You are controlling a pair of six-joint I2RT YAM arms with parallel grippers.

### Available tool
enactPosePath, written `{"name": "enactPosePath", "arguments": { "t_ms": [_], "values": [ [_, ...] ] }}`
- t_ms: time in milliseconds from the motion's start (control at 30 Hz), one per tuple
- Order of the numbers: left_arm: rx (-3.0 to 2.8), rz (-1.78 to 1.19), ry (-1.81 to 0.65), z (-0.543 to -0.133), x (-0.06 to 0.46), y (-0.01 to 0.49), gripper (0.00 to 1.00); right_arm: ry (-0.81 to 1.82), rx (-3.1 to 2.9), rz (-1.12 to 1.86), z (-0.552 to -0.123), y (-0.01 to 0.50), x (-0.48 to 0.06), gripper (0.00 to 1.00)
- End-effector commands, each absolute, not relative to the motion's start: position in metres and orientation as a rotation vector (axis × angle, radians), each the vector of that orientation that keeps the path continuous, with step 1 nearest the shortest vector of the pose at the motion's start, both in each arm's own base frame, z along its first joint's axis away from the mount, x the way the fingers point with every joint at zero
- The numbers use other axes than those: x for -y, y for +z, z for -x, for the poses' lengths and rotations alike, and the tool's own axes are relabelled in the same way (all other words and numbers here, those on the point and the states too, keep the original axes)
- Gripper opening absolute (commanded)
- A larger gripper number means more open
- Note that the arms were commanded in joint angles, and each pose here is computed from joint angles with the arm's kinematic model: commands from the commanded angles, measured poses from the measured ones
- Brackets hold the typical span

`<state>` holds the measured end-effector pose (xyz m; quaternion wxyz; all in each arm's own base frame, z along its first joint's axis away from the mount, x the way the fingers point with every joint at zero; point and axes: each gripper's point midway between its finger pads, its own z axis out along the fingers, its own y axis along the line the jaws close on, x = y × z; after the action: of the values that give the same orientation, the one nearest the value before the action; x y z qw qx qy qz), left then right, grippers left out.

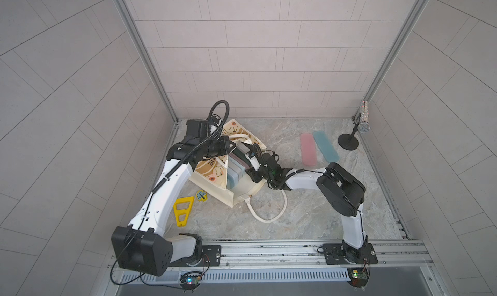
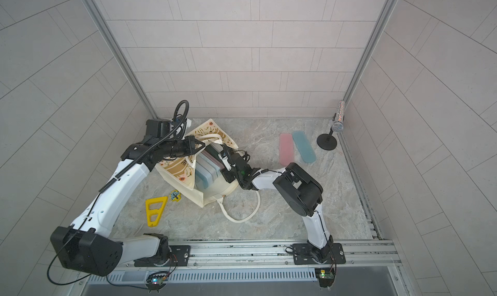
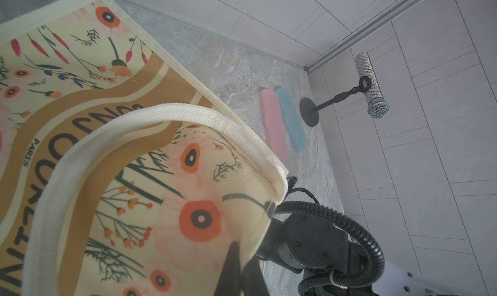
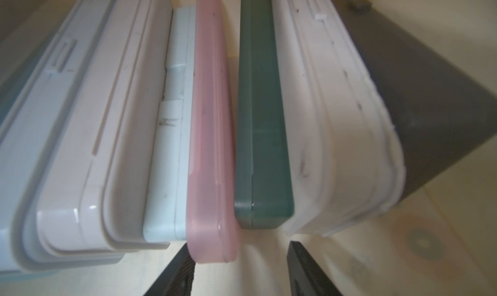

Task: Take out the pencil case from the canvas bag
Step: Pick up the pencil case from the canvas bag.

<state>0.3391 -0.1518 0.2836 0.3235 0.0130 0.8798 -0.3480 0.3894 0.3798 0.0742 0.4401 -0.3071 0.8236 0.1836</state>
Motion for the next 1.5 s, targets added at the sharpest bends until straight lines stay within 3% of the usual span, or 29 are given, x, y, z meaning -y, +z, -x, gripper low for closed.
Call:
{"name": "enactPosePath", "arguments": {
  "t_ms": [0,367,800,867,1000,1167,1267,1467],
  "values": [
    [-2.188,-0.128,-0.982,-0.331,0.163,0.32,0.0,0.449,-2.057,0.765,-0.394,0.067,-0.384,0.56],
    [-2.198,-0.122,-0.972,-0.334,0.162,0.316,0.0,0.451,-2.055,0.768,-0.394,0.071,-0.385,0.36],
    [-2.208,-0.12,-0.959,-0.34,0.162,0.311,0.0,0.421,-2.065,0.74,-0.35,0.087,-0.337,0.34],
    [-2.206,-0.122,-0.96,-0.34,0.162,0.311,0.0,0.421,-2.066,0.745,-0.348,0.086,-0.336,0.37],
    [-2.204,-0.123,-0.967,-0.34,0.163,0.312,0.0,0.418,-2.061,0.782,-0.356,0.085,-0.348,0.58],
    [-2.2,-0.12,-0.966,-0.338,0.162,0.314,0.0,0.41,-2.056,0.814,-0.375,0.081,-0.367,0.62],
    [-2.203,-0.117,-0.965,-0.338,0.162,0.313,0.0,0.41,-2.061,0.831,-0.384,0.076,-0.376,0.59],
    [-2.205,-0.114,-0.959,-0.339,0.162,0.312,0.0,0.414,-2.069,0.85,-0.387,0.072,-0.383,0.4]
  ]
}}
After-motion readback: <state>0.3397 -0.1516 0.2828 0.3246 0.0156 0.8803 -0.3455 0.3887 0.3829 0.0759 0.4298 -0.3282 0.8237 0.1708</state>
